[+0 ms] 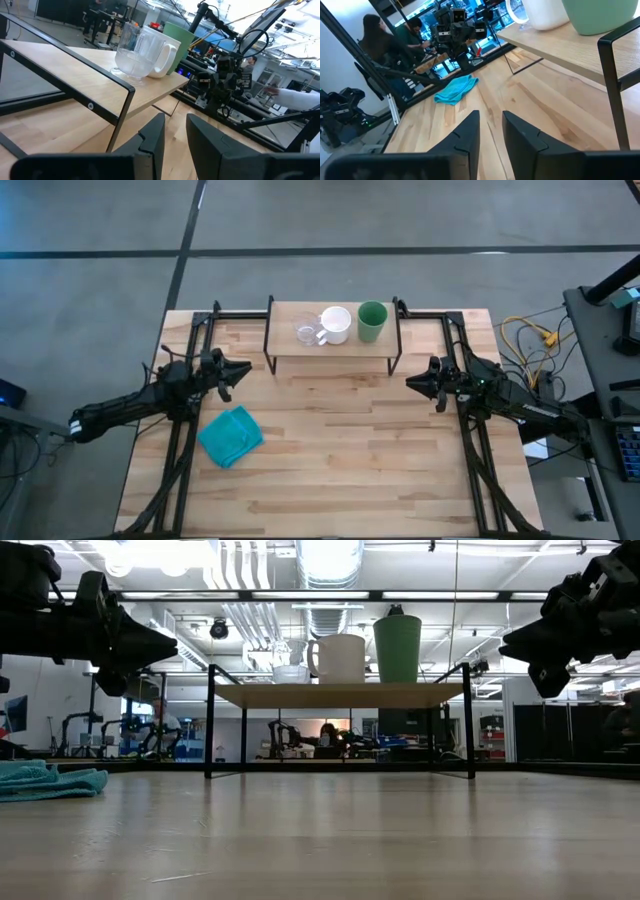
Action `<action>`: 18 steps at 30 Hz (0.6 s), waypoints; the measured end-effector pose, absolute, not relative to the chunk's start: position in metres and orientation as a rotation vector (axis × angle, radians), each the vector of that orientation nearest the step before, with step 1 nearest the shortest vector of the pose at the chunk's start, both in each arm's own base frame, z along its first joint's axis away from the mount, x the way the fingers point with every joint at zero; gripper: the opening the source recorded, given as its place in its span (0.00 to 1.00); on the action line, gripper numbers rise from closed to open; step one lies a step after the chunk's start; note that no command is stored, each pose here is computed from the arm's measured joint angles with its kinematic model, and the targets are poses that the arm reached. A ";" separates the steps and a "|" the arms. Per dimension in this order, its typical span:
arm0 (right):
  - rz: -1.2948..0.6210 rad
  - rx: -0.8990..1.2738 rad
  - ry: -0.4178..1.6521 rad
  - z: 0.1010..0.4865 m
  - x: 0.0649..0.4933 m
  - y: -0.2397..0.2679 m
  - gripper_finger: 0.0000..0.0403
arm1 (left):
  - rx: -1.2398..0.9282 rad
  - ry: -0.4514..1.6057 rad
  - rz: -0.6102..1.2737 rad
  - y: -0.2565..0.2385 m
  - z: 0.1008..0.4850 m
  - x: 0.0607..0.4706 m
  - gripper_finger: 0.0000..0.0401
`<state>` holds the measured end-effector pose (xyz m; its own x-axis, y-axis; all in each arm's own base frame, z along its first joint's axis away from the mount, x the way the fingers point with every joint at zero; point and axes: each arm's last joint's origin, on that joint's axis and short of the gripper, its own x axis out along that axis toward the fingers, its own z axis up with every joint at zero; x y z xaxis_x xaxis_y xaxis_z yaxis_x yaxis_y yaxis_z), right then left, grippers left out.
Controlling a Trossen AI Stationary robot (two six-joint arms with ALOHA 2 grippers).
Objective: Stack small to large cups/mugs on shelf
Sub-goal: Return to Home Position
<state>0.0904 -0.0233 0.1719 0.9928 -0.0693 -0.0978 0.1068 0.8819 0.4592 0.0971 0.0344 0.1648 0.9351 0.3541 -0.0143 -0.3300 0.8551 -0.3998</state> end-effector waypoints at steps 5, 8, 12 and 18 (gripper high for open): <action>-0.092 0.482 0.079 0.172 0.090 -0.023 0.20 | -0.409 -0.060 0.360 0.034 0.165 0.097 0.16; -0.092 0.482 0.079 0.172 0.090 -0.023 0.19 | -0.409 -0.061 0.359 0.034 0.165 0.097 0.16; -0.092 0.482 0.079 0.172 0.090 -0.023 0.17 | -0.409 -0.060 0.360 0.034 0.165 0.097 0.16; -0.092 0.482 0.079 0.172 0.090 -0.023 0.17 | -0.409 -0.060 0.359 0.034 0.165 0.097 0.16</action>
<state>0.0904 -0.0233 0.1720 0.9928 -0.0693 -0.0973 0.1065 0.8820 0.4590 0.0972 0.0344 0.1647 0.9352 0.3538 -0.0145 -0.3298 0.8554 -0.3995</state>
